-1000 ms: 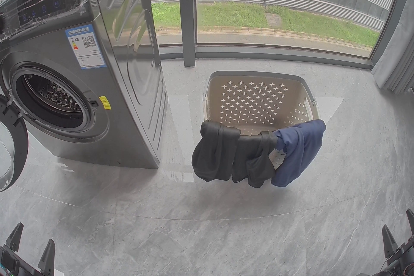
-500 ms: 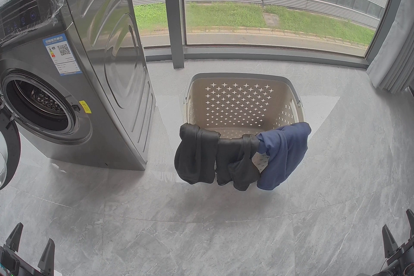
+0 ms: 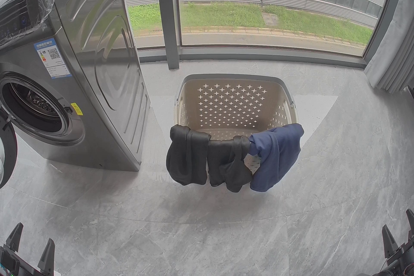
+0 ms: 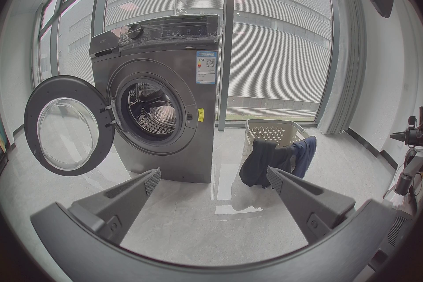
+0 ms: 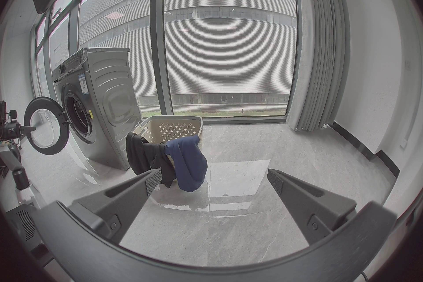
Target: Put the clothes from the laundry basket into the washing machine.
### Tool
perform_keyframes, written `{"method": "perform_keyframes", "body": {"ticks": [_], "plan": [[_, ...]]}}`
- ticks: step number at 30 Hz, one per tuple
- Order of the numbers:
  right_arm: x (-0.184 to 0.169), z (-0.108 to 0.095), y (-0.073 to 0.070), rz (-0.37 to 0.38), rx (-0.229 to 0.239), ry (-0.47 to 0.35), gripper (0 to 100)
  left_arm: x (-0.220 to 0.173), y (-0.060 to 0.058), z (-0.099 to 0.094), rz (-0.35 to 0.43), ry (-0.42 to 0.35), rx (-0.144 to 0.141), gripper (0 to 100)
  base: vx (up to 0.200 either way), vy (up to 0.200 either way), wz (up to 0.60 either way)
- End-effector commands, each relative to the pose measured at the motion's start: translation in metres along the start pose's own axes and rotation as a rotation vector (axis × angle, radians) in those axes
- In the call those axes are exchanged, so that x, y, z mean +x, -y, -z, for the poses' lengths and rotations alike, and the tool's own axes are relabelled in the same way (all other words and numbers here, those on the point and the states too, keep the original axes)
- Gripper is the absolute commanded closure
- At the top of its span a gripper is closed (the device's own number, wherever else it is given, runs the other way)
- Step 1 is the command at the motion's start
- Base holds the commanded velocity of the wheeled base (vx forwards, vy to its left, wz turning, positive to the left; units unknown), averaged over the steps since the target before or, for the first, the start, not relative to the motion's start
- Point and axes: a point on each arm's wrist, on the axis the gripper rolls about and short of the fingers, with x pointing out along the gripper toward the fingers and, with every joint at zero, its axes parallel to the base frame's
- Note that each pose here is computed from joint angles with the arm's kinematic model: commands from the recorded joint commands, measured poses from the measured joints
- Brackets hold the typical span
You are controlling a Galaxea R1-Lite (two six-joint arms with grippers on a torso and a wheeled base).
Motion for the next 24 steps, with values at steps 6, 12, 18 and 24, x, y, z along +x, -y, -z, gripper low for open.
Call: {"method": "perform_keyframes", "body": {"ticks": [6, 12, 18, 24], "plan": [[0.0001, 0.0052, 0.0, 0.0, 0.0, -0.001, 0, 0.0, -0.0002, 0.0052, 0.0, -0.001, 0.0, 0, 0.1, 0.0, 0.0], [0.0001, 0.0052, 0.0, 0.0, 0.001, -0.001, 0, 0.0, -0.0002, 0.0052, 0.0, -0.001, -0.002, 0, 0.2, 0.0, 0.0], [0.0001, 0.0052, 0.0, 0.0, 0.0, -0.001, 0, 0.0, -0.0002, 0.0052, 0.0, -0.001, 0.0, 0, 0.2, 0.0, 0.0], [0.0001, 0.0052, 0.0, 0.0, 0.001, -0.001, 0, 0.0, -0.0002, 0.0051, 0.0, 0.001, 0.0, 0, 0.0, 0.0, 0.0]]}}
